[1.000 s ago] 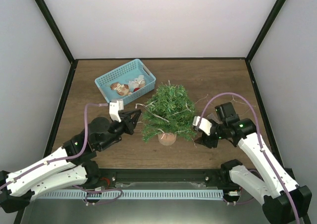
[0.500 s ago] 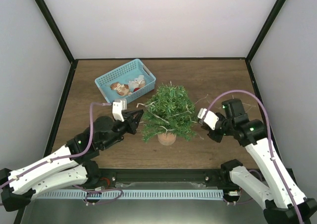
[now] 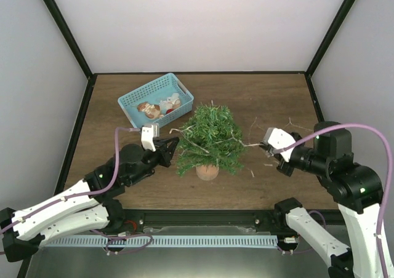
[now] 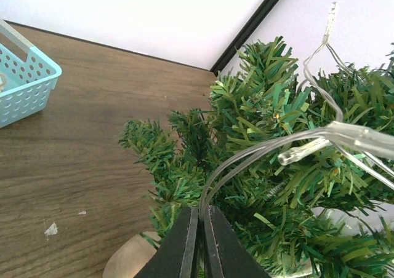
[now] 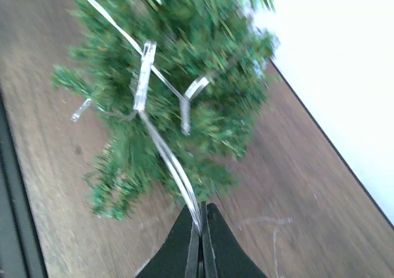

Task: Decorate the small christmas tree
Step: Wrap the decoration item around the Christmas tree.

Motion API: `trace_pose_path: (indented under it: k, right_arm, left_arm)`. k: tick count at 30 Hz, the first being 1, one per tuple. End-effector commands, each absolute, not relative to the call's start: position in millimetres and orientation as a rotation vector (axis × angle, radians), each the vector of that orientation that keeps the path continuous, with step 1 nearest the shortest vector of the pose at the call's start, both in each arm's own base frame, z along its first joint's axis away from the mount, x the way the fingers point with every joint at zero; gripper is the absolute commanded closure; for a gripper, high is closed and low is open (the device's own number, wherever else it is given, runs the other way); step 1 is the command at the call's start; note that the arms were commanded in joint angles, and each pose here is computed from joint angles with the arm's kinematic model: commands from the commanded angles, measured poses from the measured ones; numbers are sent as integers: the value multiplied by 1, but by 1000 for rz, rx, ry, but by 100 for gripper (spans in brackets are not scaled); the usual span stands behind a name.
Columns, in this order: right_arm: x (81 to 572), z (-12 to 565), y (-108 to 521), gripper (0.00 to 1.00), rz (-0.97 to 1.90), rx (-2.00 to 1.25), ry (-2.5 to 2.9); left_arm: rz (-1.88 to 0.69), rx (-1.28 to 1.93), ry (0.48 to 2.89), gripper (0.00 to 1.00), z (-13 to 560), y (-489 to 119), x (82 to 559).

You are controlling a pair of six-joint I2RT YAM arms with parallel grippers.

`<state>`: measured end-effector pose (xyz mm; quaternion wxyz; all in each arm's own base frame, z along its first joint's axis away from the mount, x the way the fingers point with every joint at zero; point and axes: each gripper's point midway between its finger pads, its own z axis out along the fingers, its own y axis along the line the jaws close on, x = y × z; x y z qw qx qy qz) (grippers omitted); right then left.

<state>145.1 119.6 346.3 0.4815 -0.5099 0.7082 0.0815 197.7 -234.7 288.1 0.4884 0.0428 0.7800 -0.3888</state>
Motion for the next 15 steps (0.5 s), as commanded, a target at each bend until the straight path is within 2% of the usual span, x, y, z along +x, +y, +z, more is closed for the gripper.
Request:
trace_pose_path:
  k: [1, 5, 10, 15]
  right_arm:
    - [100, 367, 146, 99, 468, -1349, 1578]
    - [83, 367, 154, 99, 571, -1392, 1512]
    - [59, 408, 164, 99, 623, -1396, 1249]
    - [51, 444, 170, 99, 630, -1375, 1072]
  left_arm:
    - [-963, 93, 1882, 96, 290, -235, 199]
    - [-966, 99, 1882, 96, 291, -234, 197]
    - [-962, 113, 1880, 94, 291, -233, 196]
    - [-962, 144, 1867, 71, 298, -225, 189]
